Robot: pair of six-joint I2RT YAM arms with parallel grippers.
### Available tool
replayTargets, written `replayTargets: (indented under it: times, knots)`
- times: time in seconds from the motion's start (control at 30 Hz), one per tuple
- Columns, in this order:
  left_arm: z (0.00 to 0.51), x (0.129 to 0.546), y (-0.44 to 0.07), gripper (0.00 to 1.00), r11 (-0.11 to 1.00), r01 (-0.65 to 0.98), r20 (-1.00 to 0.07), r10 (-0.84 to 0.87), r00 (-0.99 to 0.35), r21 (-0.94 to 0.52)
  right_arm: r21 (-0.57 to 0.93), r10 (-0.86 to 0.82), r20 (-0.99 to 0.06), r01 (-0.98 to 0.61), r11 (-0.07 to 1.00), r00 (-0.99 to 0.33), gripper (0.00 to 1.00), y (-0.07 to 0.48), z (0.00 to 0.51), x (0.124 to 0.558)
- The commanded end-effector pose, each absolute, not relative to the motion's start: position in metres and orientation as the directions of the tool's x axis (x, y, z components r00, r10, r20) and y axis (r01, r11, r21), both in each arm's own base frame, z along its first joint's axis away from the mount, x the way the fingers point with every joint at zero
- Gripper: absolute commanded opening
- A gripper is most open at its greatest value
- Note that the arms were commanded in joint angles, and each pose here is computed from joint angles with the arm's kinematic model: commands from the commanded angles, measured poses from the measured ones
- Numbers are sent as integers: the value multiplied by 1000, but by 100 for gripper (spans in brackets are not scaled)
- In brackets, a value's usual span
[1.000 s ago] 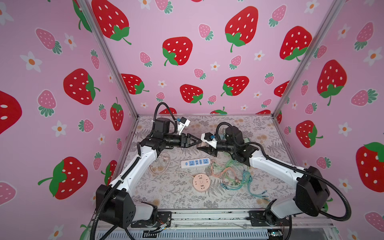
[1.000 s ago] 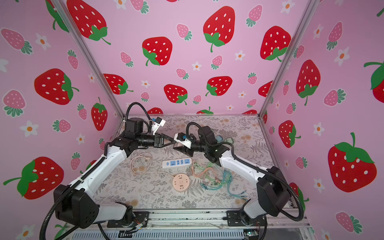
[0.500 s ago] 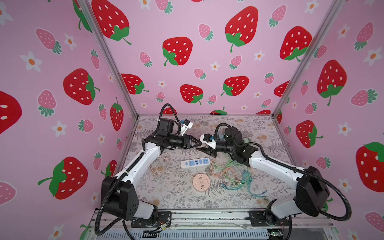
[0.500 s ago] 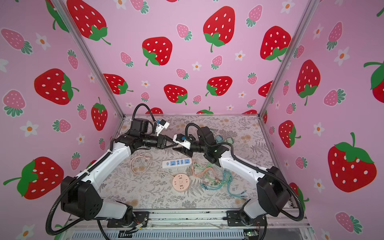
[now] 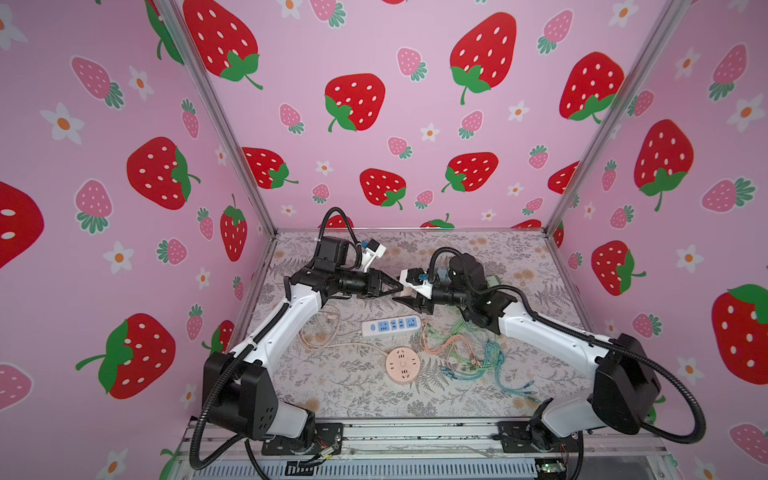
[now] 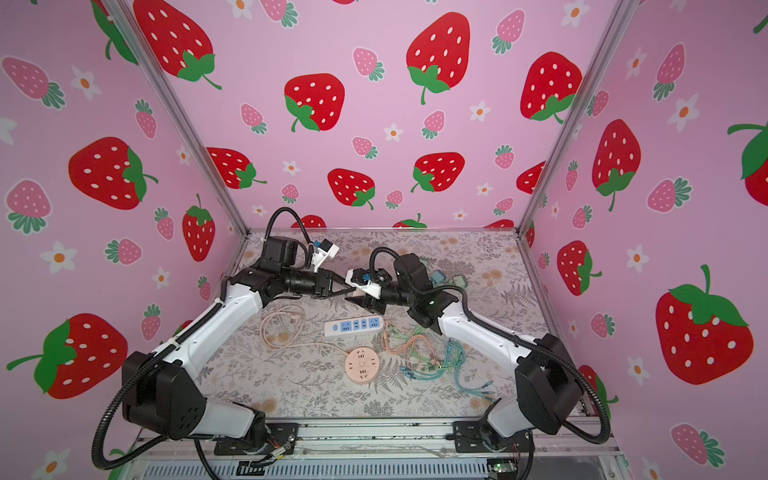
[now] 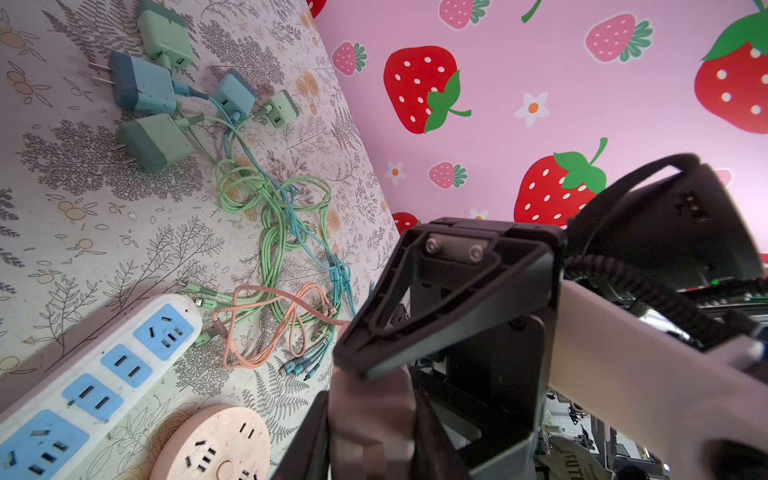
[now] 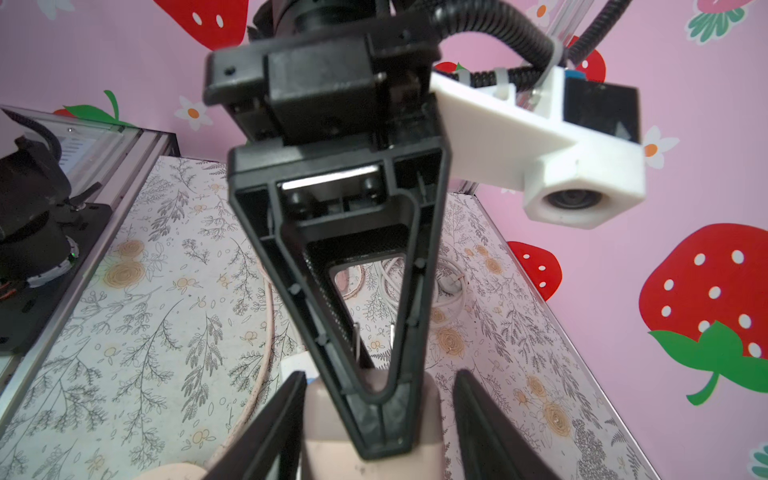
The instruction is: Insert the plug
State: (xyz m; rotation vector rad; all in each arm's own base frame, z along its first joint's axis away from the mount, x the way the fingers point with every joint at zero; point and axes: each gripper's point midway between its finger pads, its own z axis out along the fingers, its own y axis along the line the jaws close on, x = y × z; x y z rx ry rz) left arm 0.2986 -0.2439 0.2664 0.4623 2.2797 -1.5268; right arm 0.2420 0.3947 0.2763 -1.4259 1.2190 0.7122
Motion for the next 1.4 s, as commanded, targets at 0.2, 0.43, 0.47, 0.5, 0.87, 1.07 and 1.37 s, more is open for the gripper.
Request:
replayTargets:
  times: [0.2, 0.43, 0.47, 0.5, 0.87, 1.07, 1.37]
  knots:
    - [287, 321, -244, 0, 371, 503, -535, 19, -845, -781, -265, -225, -951, -933, 244, 211, 75, 349, 314, 234]
    - [308, 333, -243, 0, 354, 563, -615, -45, -787, -747, 0, -131, -991, -989, 148, -20, 72, 340, 309, 202]
    - [311, 334, -244, 0, 342, 574, -624, -51, -780, -744, 34, -122, -991, -992, 125, -49, 71, 340, 305, 198]
    - [317, 334, -245, 0, 329, 588, -637, -59, -768, -739, 66, -107, -991, -992, 110, -78, 70, 340, 303, 195]
    - [351, 312, -243, 0, 244, 726, -761, -100, -641, -643, 318, 45, -948, -942, 107, -315, 71, 345, 295, 224]
    - [350, 293, -238, 0, 239, 780, -813, -89, -576, -579, 371, 126, -922, -928, 24, -365, 72, 352, 317, 236]
    - [348, 280, -233, 0, 243, 811, -845, -104, -524, -533, 359, 189, -910, -929, -87, -369, 71, 359, 349, 232]
